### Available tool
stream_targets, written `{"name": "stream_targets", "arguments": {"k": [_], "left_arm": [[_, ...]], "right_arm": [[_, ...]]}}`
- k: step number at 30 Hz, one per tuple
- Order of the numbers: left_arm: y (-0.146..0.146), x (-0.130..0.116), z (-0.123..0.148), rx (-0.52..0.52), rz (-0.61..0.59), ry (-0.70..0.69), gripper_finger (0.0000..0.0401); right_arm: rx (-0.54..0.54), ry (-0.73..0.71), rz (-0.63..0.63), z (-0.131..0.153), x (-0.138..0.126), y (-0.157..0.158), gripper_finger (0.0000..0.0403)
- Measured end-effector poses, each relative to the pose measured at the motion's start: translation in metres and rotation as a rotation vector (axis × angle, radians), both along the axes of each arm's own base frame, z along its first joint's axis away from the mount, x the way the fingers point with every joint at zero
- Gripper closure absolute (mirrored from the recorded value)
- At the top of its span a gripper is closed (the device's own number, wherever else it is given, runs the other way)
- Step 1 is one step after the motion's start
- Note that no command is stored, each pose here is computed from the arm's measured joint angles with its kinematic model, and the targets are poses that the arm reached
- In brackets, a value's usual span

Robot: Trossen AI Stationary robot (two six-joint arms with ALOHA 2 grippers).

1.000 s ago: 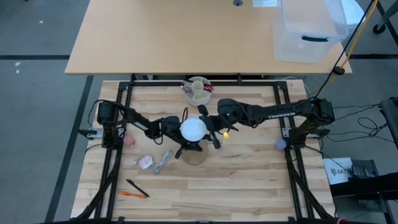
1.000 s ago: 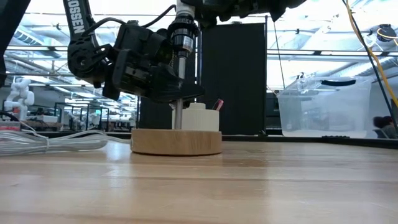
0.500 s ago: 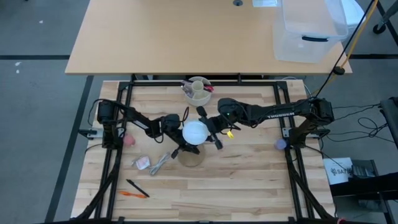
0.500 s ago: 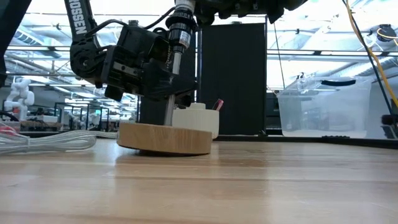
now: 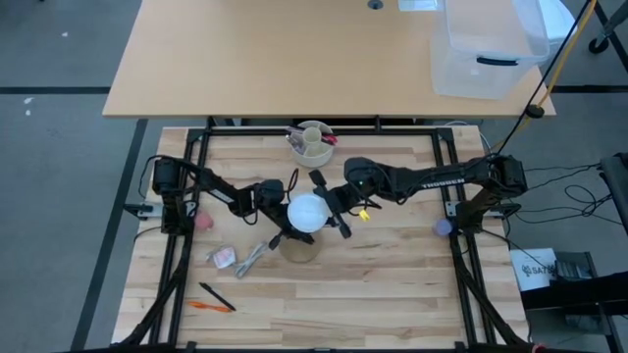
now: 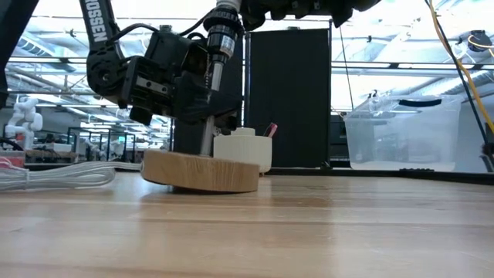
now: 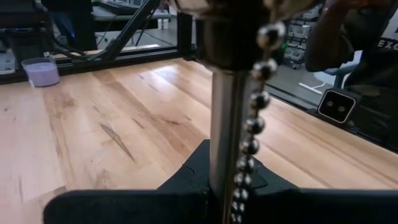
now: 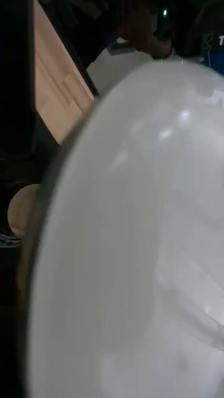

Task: Screw lightbulb
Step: Remove the lightbulb from the wooden lamp

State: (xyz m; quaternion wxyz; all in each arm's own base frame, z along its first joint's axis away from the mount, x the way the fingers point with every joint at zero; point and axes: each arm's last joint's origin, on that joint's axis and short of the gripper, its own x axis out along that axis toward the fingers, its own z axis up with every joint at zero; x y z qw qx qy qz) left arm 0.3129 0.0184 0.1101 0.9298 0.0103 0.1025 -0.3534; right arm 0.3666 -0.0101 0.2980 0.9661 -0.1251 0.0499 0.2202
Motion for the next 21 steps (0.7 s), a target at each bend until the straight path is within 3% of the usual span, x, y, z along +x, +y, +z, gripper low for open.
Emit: {"name": "stream_targets", "arguments": {"k": [5, 13, 21], "left_arm": [[0.001, 0.000, -0.001, 0.008, 0.014, 0.000, 0.0379], [0.003, 0.001, -0.001, 0.032, 0.108, 0.007, 0.0379], [0.007, 0.004, 0.000, 0.061, 0.270, -0.003, 0.0379]], "right_arm": [[0.006, 0.010, -0.103, 0.003, 0.002, 0.002, 0.0195], [0.032, -0.008, -0.101, 0.008, 0.001, 0.011, 0.0132], [0.073, 0.004, -0.236, 0.008, 0.003, 0.014, 0.0130]]}}
